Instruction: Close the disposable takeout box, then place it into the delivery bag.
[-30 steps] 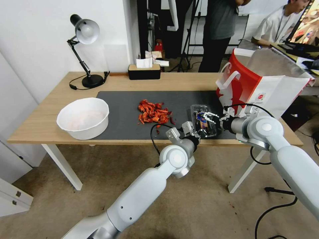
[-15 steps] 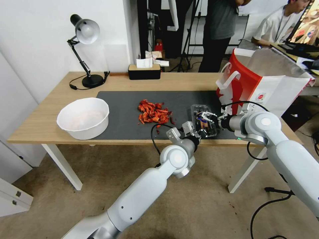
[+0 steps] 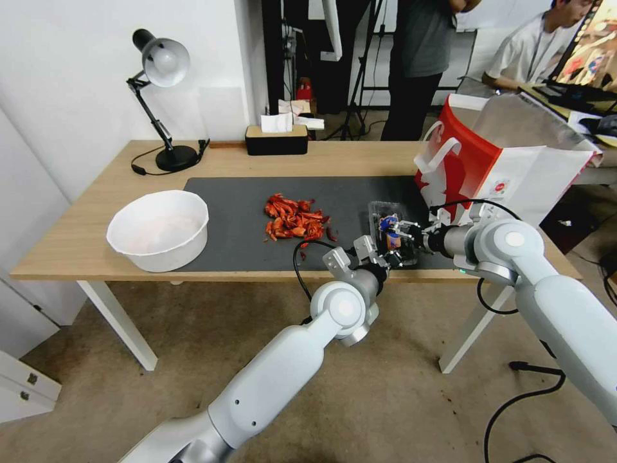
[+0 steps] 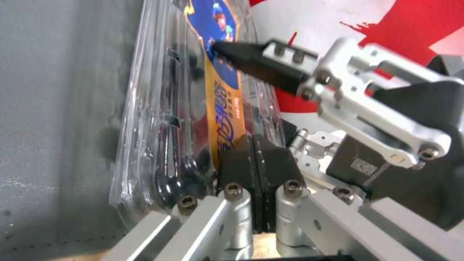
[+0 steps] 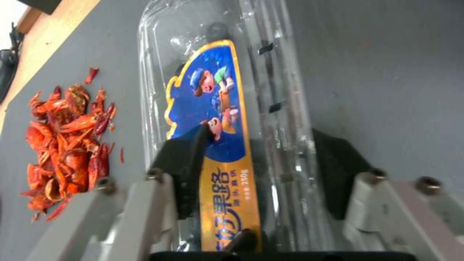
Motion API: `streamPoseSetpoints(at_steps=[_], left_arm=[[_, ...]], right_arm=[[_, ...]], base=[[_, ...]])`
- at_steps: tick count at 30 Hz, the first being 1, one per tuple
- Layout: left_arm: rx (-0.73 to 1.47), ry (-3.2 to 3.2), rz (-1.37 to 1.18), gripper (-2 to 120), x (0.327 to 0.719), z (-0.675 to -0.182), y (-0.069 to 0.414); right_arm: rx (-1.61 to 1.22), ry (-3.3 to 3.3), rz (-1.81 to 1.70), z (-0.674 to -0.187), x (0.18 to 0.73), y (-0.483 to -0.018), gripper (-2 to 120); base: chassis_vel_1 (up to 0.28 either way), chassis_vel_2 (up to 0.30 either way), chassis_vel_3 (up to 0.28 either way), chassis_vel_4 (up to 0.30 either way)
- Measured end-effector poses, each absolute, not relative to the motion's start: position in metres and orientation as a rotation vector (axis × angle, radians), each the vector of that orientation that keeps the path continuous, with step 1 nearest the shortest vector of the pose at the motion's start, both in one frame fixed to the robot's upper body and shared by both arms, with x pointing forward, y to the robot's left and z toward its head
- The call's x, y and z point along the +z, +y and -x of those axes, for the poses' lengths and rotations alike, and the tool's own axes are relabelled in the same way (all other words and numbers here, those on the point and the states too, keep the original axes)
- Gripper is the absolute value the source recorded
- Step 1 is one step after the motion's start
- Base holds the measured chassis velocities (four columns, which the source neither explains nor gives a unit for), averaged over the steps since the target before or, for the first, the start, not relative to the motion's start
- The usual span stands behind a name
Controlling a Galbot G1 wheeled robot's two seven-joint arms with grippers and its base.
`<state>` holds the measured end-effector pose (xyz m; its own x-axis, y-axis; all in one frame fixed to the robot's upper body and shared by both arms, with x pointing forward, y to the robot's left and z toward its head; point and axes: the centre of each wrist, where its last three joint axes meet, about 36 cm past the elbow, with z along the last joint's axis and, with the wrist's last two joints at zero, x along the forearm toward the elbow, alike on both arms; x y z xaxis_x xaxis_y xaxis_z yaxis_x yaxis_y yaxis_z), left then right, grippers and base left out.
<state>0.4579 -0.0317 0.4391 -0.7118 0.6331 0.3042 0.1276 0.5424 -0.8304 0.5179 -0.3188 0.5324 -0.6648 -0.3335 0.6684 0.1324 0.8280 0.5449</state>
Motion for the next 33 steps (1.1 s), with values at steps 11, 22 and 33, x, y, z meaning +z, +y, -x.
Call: streamPoseSetpoints(at_steps=[11,22,33], left_arm=[[1.113,-2.191,0.61,0,0.44,-0.458,-0.029],[1.109,-2.218,0.631,0,0.447,-0.448,-0.012],[1.143,-2.3,0.614,15,0.464,-0.409,0.063]], right_arm=[[-0.743,-2.174,-0.14,-0.515,0.528,-0.322,9],[-0.754,-2.184,-0.136,-0.515,0.531,-0.326,1],[-0.744,-2.258,-0.198,-0.506,0.547,-0.327,0]], base=[[0.0,0.0,0.0,0.0],[0.0,0.0,0.0,0.0],[0.0,0.0,0.0,0.0]])
